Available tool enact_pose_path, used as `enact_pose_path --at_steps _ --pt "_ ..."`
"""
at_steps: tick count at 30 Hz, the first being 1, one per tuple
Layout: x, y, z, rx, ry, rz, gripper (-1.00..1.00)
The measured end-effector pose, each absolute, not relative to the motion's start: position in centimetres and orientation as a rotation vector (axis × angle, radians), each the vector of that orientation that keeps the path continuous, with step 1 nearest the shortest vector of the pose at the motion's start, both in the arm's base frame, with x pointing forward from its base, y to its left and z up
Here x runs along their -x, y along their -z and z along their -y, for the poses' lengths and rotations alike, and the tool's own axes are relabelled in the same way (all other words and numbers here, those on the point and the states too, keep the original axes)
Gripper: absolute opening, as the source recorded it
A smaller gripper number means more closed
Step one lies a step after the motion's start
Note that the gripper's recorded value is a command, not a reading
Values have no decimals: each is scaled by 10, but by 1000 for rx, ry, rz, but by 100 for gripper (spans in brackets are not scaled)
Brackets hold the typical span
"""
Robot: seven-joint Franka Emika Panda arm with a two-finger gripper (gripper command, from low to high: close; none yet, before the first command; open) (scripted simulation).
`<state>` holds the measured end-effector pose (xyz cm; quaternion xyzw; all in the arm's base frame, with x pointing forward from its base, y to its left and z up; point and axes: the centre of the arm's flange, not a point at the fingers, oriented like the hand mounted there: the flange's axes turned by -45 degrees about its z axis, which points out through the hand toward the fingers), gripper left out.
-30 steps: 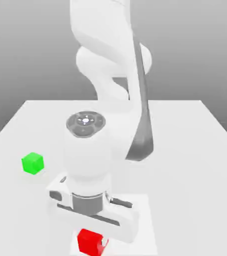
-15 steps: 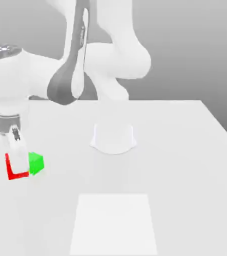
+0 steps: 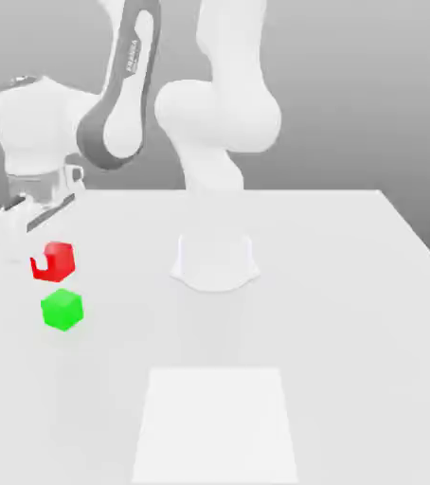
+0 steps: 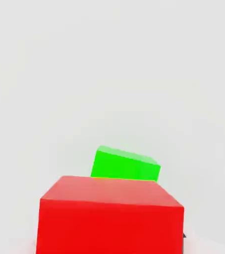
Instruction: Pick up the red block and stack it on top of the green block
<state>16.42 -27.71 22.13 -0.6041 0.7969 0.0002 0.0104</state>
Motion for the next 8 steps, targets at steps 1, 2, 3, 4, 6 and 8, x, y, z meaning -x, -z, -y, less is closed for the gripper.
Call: enact_pose_path --at_steps 1,2,3,4,6,8 --pt "-164 -216 277 1884 -1 -2487 -100" --pt "-164 -210 277 1884 0 -2488 -100" --pt "-164 -204 277 1883 1 -2489 -100" --pt "-163 -198 277 1883 1 -2493 -100" --pt "-162 -185 276 1891 2 -2498 -100" --pt "-162 -181 274 1900 2 -2496 100"
